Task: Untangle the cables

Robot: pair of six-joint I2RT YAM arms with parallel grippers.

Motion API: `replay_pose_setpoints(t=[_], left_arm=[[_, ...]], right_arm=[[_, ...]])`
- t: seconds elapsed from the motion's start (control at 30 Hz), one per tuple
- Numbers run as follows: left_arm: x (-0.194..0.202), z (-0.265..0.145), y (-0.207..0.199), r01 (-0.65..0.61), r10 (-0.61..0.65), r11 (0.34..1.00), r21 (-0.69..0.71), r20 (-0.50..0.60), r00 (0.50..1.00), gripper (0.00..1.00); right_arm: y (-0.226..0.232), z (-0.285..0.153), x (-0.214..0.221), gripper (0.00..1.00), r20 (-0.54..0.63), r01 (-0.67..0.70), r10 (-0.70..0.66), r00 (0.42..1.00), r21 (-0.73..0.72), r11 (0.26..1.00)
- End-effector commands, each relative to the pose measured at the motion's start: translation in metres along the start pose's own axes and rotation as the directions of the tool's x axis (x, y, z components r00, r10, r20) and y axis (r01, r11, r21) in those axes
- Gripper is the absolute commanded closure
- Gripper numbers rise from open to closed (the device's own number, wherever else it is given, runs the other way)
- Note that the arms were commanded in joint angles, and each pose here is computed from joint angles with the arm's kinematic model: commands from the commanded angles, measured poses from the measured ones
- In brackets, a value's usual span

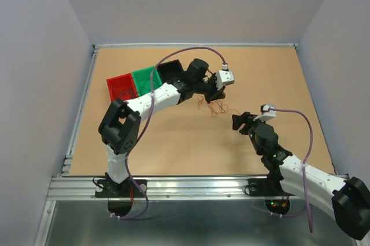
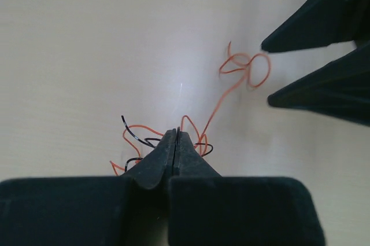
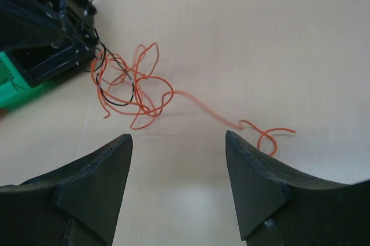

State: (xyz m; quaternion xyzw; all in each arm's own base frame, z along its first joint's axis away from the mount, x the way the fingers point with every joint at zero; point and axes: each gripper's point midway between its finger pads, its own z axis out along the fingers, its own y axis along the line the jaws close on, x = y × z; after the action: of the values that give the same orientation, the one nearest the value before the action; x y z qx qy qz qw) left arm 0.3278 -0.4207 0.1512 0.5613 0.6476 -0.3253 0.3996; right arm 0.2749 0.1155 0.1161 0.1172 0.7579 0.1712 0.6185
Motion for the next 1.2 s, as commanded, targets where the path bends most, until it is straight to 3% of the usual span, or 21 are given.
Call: replay_pose_setpoints(t=[0.0,0.1,0.13,0.27,0.43,0.5,0.6,0.63,0.67,0.7,0.77,0.83,0.93,1.0,1.03,1.13,1.17], left_arm=[[-0.061,-0.034,-0.032,-0.033,0.021,0.996,0.081,0.156,0.988,1.00],[-0.074,-0.046,-0.044,-0.036,0.013,0.992,0.117,0.189,0.982,1.00],[-0.077,-0.049,-0.047,-0.039,0.014,0.992,0.124,0.197,0.980,1.00],[-0.094,-0.066,-0.060,-0.054,0.016,0.987,0.154,0.238,0.971,1.00],[-0.107,-0.080,-0.072,-0.060,0.007,0.980,0.189,0.271,0.963,1.00],[-0.110,-0.084,-0.077,-0.062,0.002,0.977,0.204,0.280,0.960,1.00],[-0.117,-0.094,-0.079,-0.070,0.010,0.979,0.193,0.297,0.955,1.00],[-0.126,-0.103,-0.080,-0.081,0.020,0.981,0.178,0.324,0.946,1.00],[-0.123,-0.104,-0.082,-0.077,0.017,0.982,0.172,0.325,0.946,1.00],[-0.131,-0.109,-0.079,-0.089,0.034,0.986,0.142,0.352,0.935,1.00],[-0.134,-0.123,-0.074,-0.064,0.024,0.994,0.094,0.378,0.925,1.00],[-0.148,-0.145,-0.061,-0.045,0.034,0.999,0.015,0.439,0.898,1.00],[-0.146,-0.165,-0.040,0.026,0.018,0.996,-0.081,0.496,0.868,1.00],[-0.144,-0.172,-0.036,0.034,0.008,0.997,-0.074,0.506,0.862,1.00],[-0.141,-0.168,-0.035,0.034,0.002,0.997,-0.063,0.494,0.869,1.00],[-0.139,-0.162,-0.037,0.024,-0.006,0.999,-0.032,0.481,0.877,1.00],[-0.138,-0.160,-0.037,0.024,-0.009,0.999,-0.026,0.478,0.878,1.00]], right_arm=[[0.029,-0.001,-0.013,0.29,0.054,0.033,-0.025,0.998,-0.160,0.987],[0.042,-0.001,-0.021,0.08,0.085,0.066,-0.048,0.995,-0.222,0.973],[0.047,-0.001,-0.024,0.05,0.097,0.072,-0.050,0.994,-0.237,0.969],[0.062,-0.001,-0.033,0.03,0.131,0.096,-0.059,0.990,-0.301,0.949],[0.075,0.004,-0.035,0.10,0.157,0.141,-0.090,0.983,-0.348,0.927],[0.080,0.008,-0.033,0.18,0.148,0.145,-0.097,0.984,-0.365,0.919],[0.078,0.016,-0.020,0.46,0.108,0.134,-0.102,0.989,-0.348,0.928],[0.076,0.017,-0.017,0.60,0.096,0.117,-0.089,0.991,-0.338,0.934],[0.071,0.019,-0.013,0.66,0.082,0.101,-0.079,0.994,-0.316,0.943],[0.057,0.022,-0.012,0.80,0.086,0.077,-0.057,0.995,-0.249,0.966],[0.045,0.022,-0.012,0.93,0.090,0.018,-0.001,0.996,-0.191,0.981],[0.031,0.020,-0.009,0.99,0.090,-0.010,0.022,0.996,-0.134,0.991],[0.008,0.017,-0.007,0.99,0.093,-0.067,0.068,0.993,-0.020,0.998],[0.018,0.011,-0.012,0.99,0.096,-0.068,0.076,0.992,-0.084,0.994],[0.024,0.009,-0.013,0.75,0.094,-0.041,0.053,0.994,-0.123,0.992],[0.049,-0.004,-0.021,0.19,0.121,0.033,0.001,0.993,-0.278,0.960],[0.056,-0.008,-0.024,0.13,0.131,0.052,-0.011,0.991,-0.318,0.947]])
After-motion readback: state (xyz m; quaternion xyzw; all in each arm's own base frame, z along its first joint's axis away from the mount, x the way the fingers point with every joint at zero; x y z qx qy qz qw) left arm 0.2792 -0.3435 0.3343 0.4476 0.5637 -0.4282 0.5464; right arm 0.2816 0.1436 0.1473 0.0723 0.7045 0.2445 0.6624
